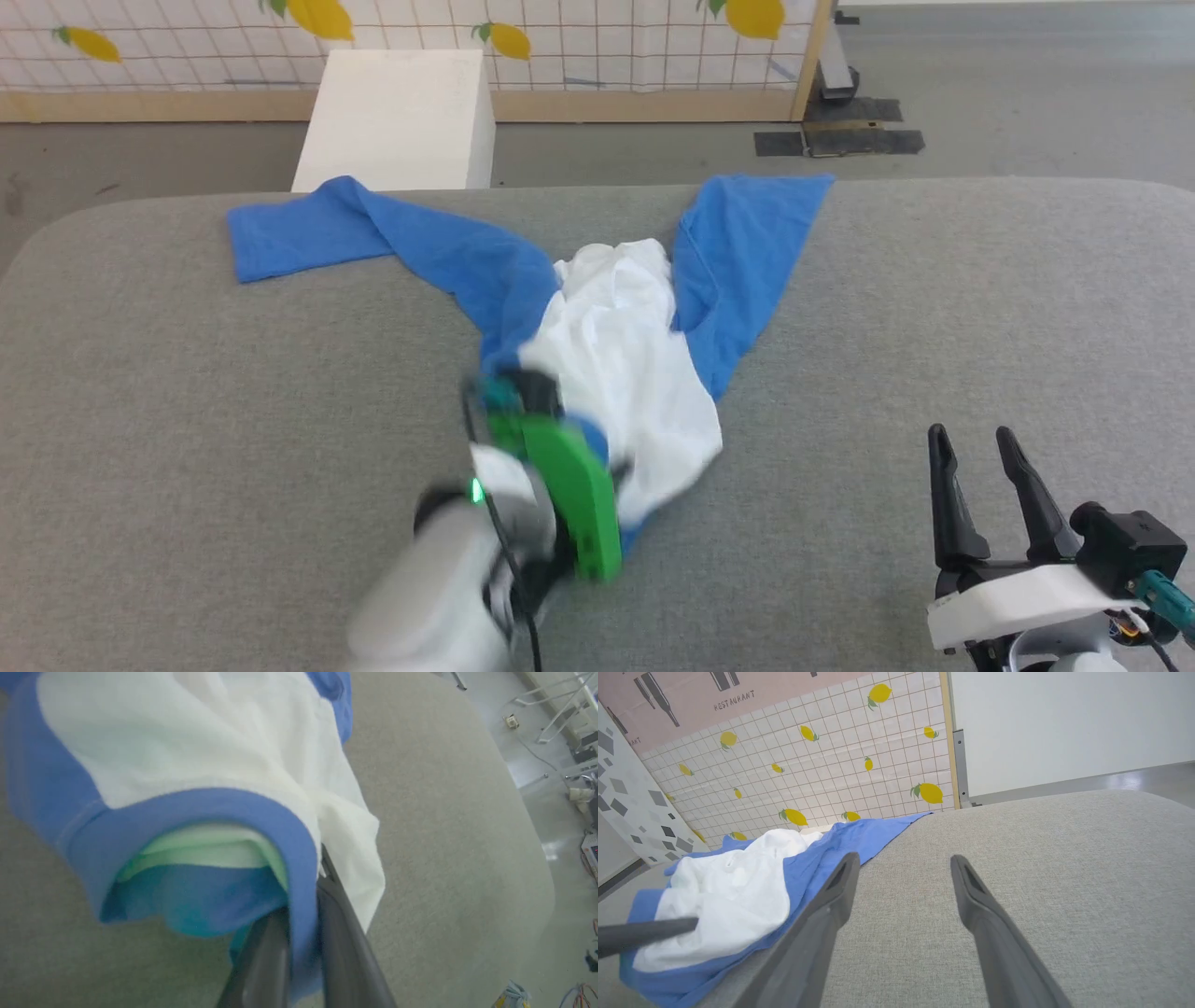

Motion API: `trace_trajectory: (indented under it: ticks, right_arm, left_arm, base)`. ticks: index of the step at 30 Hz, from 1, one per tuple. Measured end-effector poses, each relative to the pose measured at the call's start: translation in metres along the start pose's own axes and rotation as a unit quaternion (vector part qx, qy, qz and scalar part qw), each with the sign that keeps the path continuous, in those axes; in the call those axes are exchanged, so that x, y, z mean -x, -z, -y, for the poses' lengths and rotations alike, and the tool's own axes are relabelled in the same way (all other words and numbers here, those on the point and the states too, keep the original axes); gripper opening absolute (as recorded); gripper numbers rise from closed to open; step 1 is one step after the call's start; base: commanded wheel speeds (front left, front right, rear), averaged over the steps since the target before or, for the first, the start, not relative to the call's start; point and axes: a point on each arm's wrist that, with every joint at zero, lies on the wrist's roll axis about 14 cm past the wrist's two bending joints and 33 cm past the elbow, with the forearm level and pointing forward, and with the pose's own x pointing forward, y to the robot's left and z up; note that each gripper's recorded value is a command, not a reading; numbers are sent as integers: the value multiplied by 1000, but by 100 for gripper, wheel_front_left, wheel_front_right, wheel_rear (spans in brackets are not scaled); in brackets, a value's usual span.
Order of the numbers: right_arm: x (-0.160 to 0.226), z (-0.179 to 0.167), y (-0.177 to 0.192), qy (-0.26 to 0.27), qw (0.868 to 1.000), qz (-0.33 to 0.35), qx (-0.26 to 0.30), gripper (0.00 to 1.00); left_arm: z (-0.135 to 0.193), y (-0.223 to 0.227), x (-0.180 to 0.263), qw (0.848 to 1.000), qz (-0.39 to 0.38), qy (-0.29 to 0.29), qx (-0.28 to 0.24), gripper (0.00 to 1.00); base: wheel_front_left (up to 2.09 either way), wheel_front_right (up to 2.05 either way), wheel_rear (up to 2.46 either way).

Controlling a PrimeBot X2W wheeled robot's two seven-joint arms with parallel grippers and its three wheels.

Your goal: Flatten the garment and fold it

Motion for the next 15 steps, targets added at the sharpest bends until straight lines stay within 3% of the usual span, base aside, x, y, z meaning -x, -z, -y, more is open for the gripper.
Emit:
trace_trajectory:
  ticks: [1, 2, 3, 6, 9, 15]
  right_arm:
    - [1, 1, 0, 2, 1000, -1, 0, 100]
    - [1, 2, 1, 3, 1000, -1, 0, 100]
    - [1, 2, 1, 3, 1000, -1, -1, 100]
    - [2, 1, 0, 3, 1000, 1, -1, 100]
    - [3, 1, -2, 2, 1000, 5, -4, 100]
    - [6, -3, -5, -3, 1000, 10, -6, 100]
  left_arm:
    - [-4, 23, -1, 999, -34, -9, 3, 0]
    - [-6, 34, -1, 999, -50, -13, 7, 16]
    - [-7, 45, 1, 998, -63, -14, 20, 100]
    - [-6, 32, 4, 998, -31, -8, 54, 100]
    - [-6, -11, 15, 995, 52, -1, 81, 100]
    - [-39, -95, 76, 968, 228, -36, 94, 100]
  base:
    - [0, 0, 0]
    - [0, 0, 0]
    - [0, 0, 0]
    - [0, 0, 0]
    - [0, 0, 0]
    - [0, 0, 0]
